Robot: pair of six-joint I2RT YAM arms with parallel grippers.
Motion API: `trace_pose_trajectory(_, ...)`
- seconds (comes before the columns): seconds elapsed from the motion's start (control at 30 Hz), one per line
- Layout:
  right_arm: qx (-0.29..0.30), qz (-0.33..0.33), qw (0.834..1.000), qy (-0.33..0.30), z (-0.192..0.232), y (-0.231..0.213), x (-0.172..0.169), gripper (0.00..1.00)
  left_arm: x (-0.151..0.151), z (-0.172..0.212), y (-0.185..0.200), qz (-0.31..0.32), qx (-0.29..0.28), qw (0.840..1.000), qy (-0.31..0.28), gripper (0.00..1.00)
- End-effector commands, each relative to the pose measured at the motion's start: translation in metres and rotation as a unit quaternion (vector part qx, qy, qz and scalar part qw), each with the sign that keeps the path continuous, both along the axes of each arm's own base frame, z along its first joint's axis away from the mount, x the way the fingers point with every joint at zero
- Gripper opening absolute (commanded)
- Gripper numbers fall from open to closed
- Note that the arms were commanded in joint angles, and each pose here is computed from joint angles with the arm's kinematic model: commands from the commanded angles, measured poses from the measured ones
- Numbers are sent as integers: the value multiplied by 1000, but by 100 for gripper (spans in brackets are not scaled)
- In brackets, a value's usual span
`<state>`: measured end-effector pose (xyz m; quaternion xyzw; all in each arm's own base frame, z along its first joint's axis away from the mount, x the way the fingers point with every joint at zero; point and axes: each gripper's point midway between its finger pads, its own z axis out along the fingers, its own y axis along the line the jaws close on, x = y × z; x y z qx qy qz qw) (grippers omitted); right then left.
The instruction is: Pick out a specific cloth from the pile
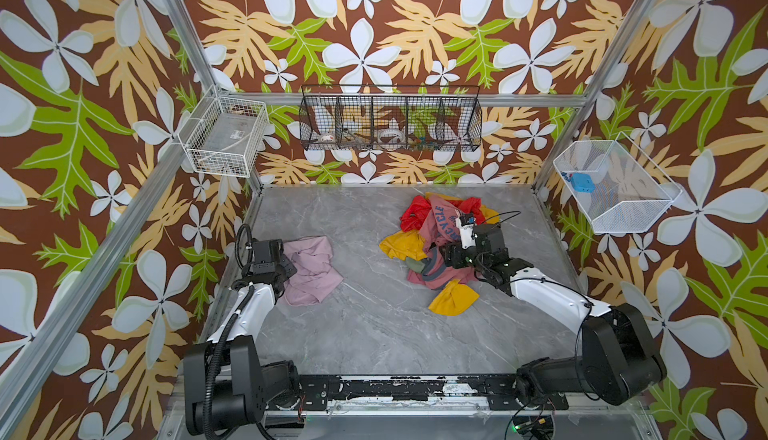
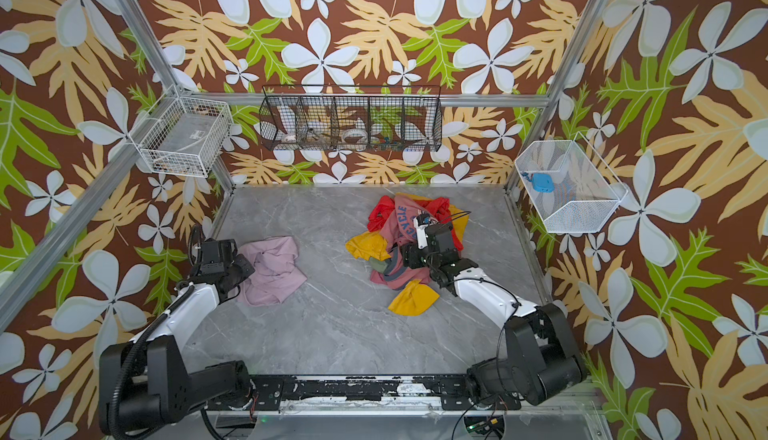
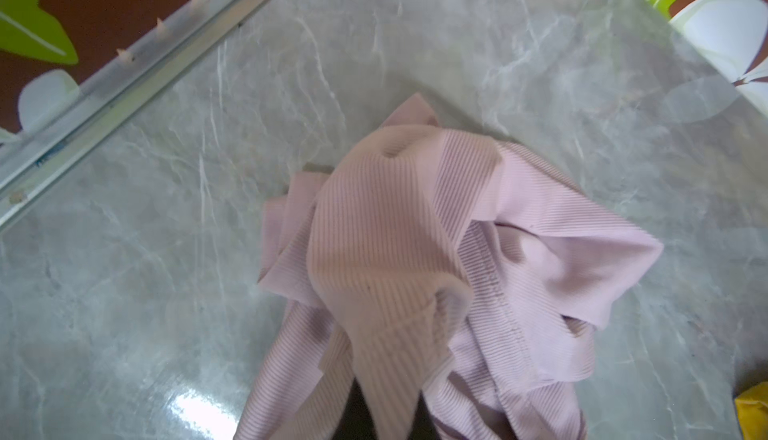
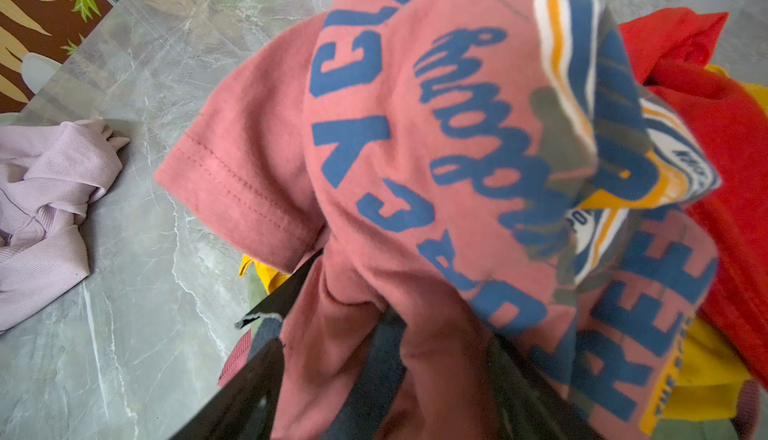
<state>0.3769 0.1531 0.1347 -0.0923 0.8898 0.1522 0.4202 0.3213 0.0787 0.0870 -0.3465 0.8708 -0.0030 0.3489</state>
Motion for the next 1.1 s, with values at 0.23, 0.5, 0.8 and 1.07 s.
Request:
trace_pose_trajectory(0.23,-4,14,1000,-19,11,0,-5,77,-10,-4,7,31,11,999,12,76)
trace_pose_trajectory(0.5,-4,20,999,-45,35,-1,-7,78,-28,46,6,53,107,993,-22,100)
trace_pose_trajectory(0.8,-22,30,998,-54,43,-2,-9,80,-11,76,-36,-67,212,975,5,100)
trace_pose_trajectory(1.07,-48,35,996,-62,46,-9,-15,83,17,18,-76,-241,239,927,159,100)
